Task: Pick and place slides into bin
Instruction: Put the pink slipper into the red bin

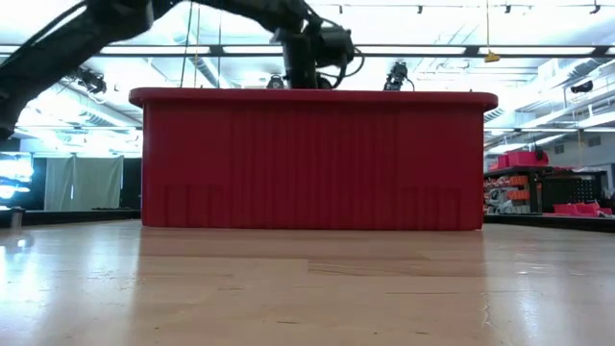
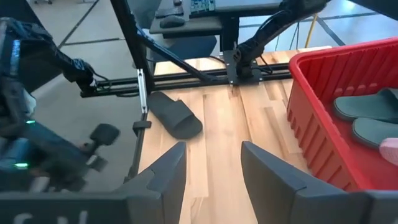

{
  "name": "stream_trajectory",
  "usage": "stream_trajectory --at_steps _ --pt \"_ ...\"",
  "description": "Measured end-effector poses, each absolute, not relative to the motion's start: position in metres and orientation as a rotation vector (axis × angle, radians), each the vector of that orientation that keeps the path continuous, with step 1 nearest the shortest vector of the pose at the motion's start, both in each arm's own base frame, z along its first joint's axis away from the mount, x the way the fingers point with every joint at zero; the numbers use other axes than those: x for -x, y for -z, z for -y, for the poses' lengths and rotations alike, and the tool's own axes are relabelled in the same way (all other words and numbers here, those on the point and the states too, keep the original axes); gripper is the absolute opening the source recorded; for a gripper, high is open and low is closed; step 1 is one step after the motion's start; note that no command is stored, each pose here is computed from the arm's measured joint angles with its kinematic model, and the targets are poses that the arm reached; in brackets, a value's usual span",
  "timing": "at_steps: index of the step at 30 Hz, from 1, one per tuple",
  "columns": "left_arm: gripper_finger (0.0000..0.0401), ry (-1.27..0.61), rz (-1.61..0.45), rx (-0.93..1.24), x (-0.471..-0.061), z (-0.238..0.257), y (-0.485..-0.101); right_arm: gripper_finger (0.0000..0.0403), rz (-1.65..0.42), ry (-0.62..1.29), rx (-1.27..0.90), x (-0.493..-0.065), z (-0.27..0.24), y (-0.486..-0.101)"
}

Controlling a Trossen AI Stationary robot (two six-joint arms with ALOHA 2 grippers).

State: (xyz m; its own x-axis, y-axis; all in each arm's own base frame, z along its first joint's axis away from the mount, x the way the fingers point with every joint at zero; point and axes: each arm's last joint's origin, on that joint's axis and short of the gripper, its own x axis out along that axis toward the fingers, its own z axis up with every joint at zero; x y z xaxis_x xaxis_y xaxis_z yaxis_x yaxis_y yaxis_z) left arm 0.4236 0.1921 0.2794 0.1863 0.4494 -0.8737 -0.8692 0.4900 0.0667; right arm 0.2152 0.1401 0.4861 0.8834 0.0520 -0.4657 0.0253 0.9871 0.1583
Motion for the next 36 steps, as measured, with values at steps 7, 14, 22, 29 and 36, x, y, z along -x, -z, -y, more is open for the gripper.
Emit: stream_trajectory --at_steps 7,14,22,29,36 --pt "0.008 -1.088 -0.971 0.627 -0.422 -0.225 -0.253 0.0158 -0.494 -0.016 -0.158 -0.215 -0.14 -0.486" --pt "0.0099 -1.129 -0.958 0.715 -0.418 -0.249 -0.234 0.0153 -0.508 -0.011 -0.154 -0.214 -0.139 -0.484" --pt "0.0141 -1.044 -0.934 0.751 -0.429 -0.259 -0.214 0.0152 -0.541 0.012 -0.181 -0.212 -0.138 -0.481" --pt "0.0171 -1.081 -0.869 0.743 -0.431 -0.262 -0.218 0.0147 -0.571 0.017 -0.202 -0.208 -0.14 -0.479" --pt "0.0167 -1.001 -0.78 0.744 -0.446 -0.255 -0.222 0.0144 -0.579 0.023 -0.197 -0.208 -0.14 -0.478"
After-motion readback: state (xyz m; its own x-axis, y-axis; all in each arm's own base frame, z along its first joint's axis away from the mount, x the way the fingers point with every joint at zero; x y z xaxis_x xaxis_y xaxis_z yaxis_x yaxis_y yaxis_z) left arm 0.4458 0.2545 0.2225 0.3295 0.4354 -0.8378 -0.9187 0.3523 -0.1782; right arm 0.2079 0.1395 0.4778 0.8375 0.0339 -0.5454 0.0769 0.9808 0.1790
